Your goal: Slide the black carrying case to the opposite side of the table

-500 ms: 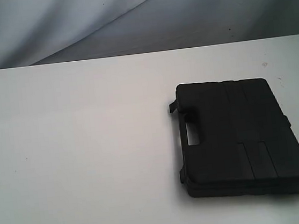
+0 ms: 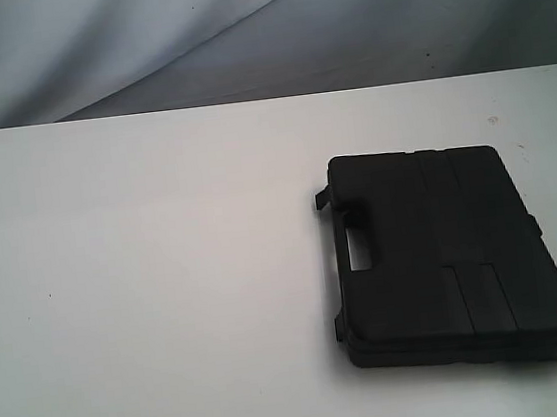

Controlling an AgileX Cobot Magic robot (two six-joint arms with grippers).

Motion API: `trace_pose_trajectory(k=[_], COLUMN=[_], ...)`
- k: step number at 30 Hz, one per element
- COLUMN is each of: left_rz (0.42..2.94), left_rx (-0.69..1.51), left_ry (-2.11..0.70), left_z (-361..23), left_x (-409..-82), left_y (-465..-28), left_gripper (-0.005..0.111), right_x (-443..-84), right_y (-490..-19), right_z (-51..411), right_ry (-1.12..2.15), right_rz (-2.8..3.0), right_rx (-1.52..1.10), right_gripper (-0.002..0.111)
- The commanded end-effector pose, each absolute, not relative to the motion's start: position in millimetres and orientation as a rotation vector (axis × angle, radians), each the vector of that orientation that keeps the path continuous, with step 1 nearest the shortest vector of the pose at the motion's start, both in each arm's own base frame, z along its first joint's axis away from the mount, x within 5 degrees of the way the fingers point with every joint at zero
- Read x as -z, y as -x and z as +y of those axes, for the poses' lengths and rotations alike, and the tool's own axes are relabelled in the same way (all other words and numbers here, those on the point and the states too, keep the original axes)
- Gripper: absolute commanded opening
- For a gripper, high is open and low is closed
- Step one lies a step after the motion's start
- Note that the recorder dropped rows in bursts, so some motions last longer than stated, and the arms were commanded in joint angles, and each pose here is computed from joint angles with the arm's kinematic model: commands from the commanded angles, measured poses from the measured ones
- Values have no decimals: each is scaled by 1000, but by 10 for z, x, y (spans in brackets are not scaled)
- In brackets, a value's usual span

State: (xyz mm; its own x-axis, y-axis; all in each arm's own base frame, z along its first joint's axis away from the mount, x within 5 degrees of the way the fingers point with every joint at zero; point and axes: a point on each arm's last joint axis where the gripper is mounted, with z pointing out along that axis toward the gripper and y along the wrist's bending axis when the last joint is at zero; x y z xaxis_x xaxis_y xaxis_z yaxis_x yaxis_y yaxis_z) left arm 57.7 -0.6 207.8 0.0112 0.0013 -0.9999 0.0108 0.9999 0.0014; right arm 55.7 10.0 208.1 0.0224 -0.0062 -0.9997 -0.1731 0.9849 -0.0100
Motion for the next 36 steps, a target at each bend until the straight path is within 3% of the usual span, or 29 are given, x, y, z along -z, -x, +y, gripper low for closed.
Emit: trace_pose_trajectory(k=[1, 9, 26, 36], left_rz=[1550, 1550, 1550, 1550], left_rx=[17, 17, 17, 17], left_ry=[-2, -2, -2, -2], left_z=[-6, -6, -6, -6], left_x=[-2075, -2075, -2075, -2075], left_y=[-575, -575, -575, -575], left_gripper=[0, 0, 0, 0], right_x=[-2108, -2098, -2483, -3115], right_y=[-554, -602, -716, -508], right_z=[100, 108, 171, 220], right_ry=[91, 27, -53, 87], right_rz=[1510, 1561, 1690, 1728], right_rx=[-184, -250, -382, -394], right_gripper=[0, 0, 0, 0])
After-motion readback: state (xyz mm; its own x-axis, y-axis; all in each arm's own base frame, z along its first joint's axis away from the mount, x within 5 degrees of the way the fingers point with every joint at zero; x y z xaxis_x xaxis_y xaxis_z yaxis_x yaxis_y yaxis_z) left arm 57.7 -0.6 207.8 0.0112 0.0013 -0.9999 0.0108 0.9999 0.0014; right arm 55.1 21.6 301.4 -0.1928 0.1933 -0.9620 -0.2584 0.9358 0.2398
